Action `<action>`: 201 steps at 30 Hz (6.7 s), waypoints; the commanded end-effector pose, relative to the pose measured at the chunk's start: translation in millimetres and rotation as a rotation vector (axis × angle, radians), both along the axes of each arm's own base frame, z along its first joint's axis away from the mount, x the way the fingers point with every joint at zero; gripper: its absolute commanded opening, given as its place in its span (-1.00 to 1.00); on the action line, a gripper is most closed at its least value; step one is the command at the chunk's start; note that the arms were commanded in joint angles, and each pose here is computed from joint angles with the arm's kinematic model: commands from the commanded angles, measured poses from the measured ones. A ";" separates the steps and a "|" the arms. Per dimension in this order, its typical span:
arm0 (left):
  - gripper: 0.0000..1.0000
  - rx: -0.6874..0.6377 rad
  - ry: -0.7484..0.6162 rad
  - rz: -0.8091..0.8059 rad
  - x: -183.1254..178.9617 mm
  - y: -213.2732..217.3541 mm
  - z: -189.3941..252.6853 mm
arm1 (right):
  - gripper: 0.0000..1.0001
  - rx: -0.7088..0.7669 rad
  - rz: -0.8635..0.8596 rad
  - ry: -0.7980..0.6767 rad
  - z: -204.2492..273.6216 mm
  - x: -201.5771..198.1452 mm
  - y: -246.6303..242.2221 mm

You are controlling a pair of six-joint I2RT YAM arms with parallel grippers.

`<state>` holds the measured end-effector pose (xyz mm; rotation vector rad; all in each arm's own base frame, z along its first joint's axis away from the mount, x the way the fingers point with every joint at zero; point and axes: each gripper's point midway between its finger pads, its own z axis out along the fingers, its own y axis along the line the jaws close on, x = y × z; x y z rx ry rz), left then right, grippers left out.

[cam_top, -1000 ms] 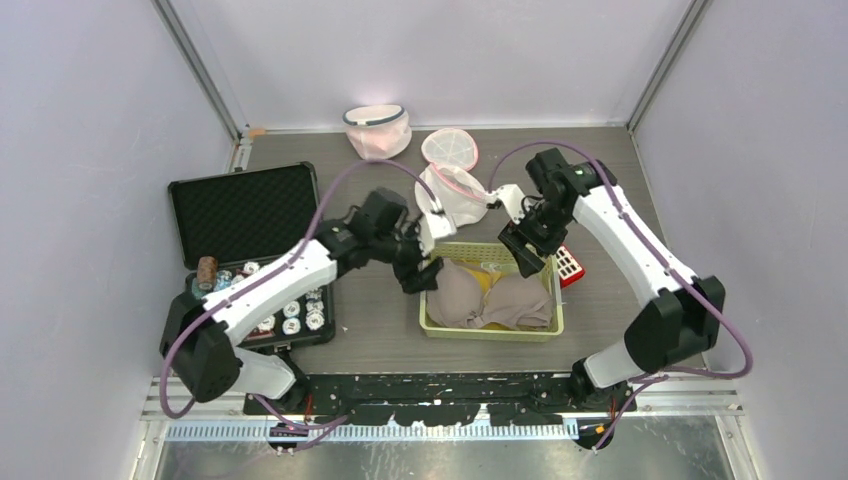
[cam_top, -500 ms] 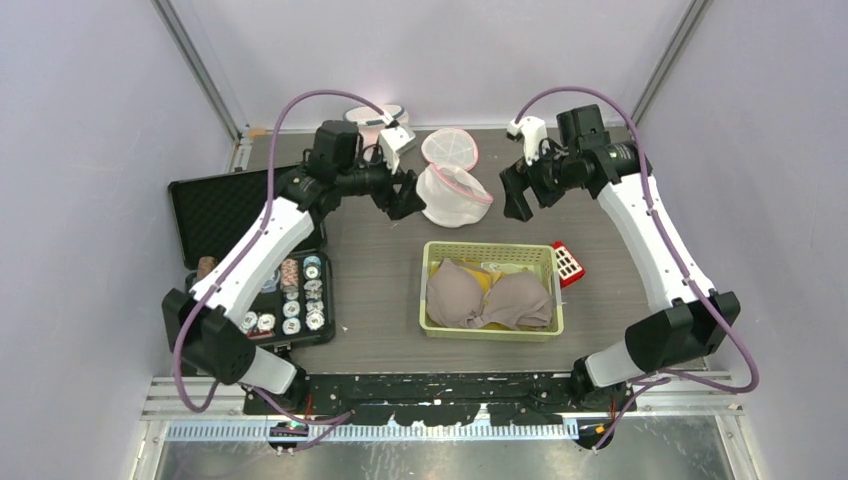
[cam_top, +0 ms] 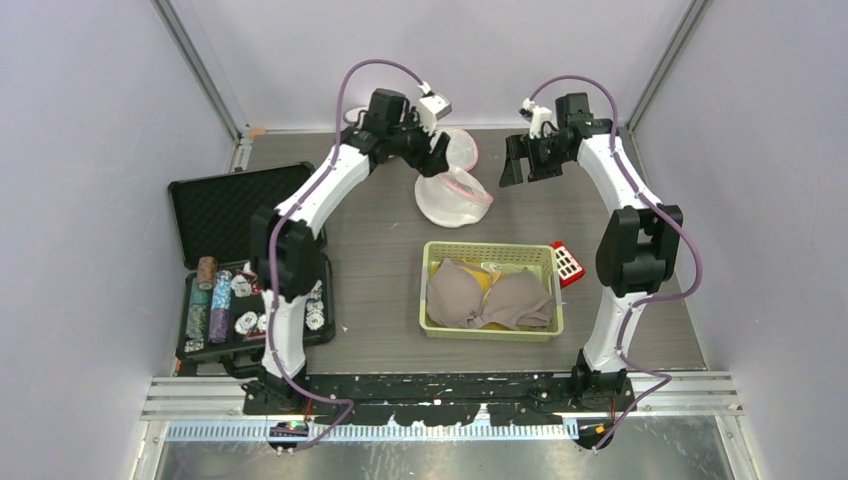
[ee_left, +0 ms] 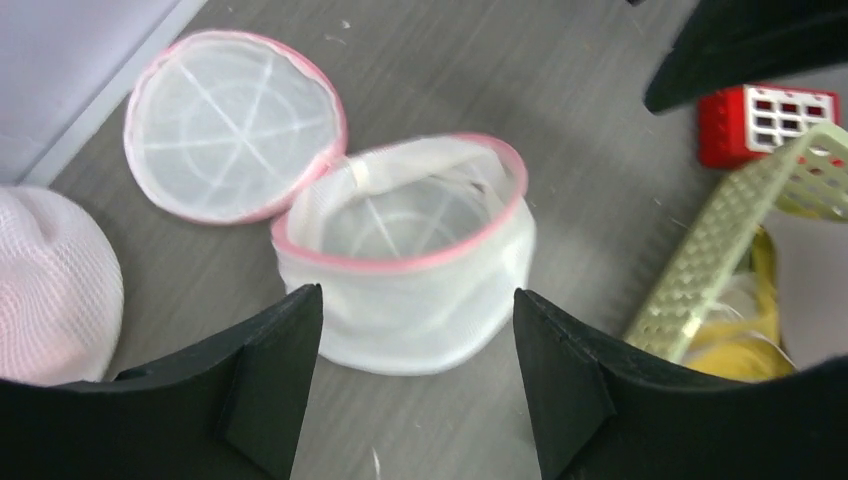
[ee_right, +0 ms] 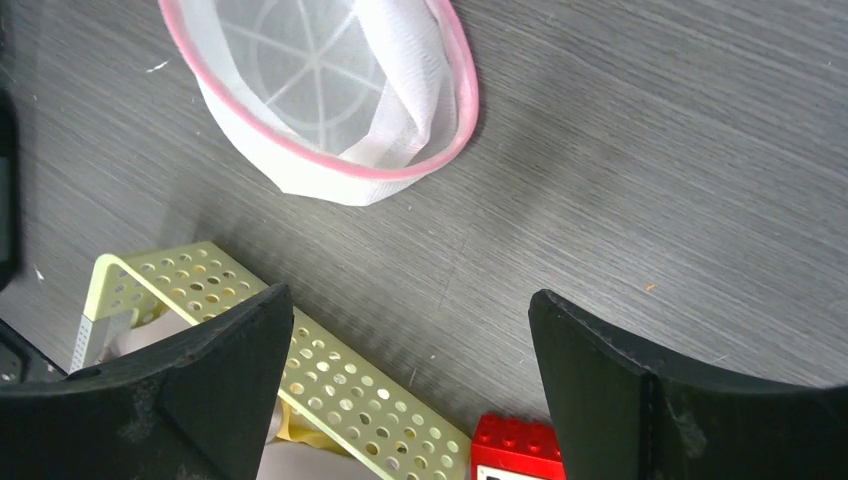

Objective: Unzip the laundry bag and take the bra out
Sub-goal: Place the bra in the bin, then close the laundry bag at the center of the board.

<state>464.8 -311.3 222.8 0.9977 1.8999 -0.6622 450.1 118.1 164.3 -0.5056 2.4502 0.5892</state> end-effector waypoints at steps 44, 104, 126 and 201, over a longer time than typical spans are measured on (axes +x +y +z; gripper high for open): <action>0.08 0.591 -0.089 -0.736 -55.4 128.0 -136.7 | 0.65 0.304 -0.176 0.020 -41.7 99.8 64.1; -0.19 -0.022 0.695 0.710 -76.0 144.3 -164.2 | -0.96 0.401 -0.138 0.029 -62.7 117.7 131.4; -1.00 -0.209 0.483 0.516 -8.6 79.4 -46.4 | -0.99 0.565 -0.170 -0.330 124.1 108.4 32.8; 0.08 -0.271 0.537 0.336 28.6 81.2 -83.9 | 0.76 0.194 0.324 -0.186 -14.3 69.3 154.6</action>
